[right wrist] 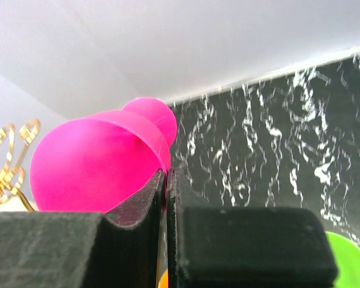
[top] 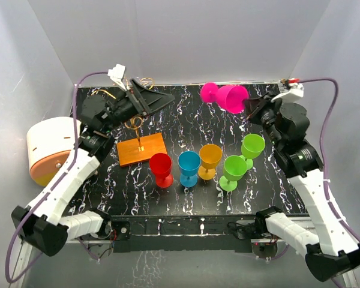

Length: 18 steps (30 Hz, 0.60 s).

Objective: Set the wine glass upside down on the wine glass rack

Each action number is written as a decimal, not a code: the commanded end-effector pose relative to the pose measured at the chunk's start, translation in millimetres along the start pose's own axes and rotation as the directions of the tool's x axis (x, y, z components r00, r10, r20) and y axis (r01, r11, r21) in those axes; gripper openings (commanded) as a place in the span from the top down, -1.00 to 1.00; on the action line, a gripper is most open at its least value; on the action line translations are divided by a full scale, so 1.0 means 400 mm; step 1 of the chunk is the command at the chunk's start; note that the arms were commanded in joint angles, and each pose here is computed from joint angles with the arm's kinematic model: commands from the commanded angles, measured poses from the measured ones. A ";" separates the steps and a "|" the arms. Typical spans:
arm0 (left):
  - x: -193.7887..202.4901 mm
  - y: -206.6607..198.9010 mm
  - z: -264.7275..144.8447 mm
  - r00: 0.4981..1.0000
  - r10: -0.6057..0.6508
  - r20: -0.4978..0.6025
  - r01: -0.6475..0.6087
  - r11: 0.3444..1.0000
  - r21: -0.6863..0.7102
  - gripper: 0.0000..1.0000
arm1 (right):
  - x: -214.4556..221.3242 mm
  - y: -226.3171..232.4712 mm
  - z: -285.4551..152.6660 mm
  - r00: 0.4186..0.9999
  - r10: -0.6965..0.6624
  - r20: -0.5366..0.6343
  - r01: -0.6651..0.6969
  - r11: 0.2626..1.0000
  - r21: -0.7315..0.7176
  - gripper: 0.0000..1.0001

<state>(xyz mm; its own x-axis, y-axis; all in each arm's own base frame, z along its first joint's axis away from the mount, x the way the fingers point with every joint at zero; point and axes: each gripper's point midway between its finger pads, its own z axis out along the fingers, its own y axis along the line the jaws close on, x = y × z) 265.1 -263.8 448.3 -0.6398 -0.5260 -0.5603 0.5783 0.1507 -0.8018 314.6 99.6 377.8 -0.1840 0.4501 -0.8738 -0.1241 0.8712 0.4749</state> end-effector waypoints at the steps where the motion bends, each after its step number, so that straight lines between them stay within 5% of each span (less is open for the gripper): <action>1: -0.018 -0.048 0.072 0.992 -0.113 0.064 0.111 0.993 0.029 -0.93 | -0.191 0.032 -0.057 0.949 0.078 0.306 -0.072 0.997 -0.031 1.00; 9: -0.027 -0.024 0.183 0.937 -0.323 0.132 0.320 0.946 0.044 -0.91 | -0.298 0.104 -0.141 0.860 0.227 0.456 -0.136 0.965 -0.223 1.00; 18: -0.036 -0.041 0.265 0.901 -0.393 0.184 0.384 0.920 0.082 -0.97 | -0.294 0.125 -0.158 0.853 0.259 0.452 -0.135 0.948 -0.289 1.00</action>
<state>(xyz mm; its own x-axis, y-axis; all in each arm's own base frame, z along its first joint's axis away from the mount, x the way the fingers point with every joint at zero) 325.1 -354.7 436.2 -0.7551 -0.6285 -0.1867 0.2651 -0.0322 -0.9637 280.8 75.6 486.8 0.2039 0.6591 -0.7239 -0.2861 0.7472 0.5998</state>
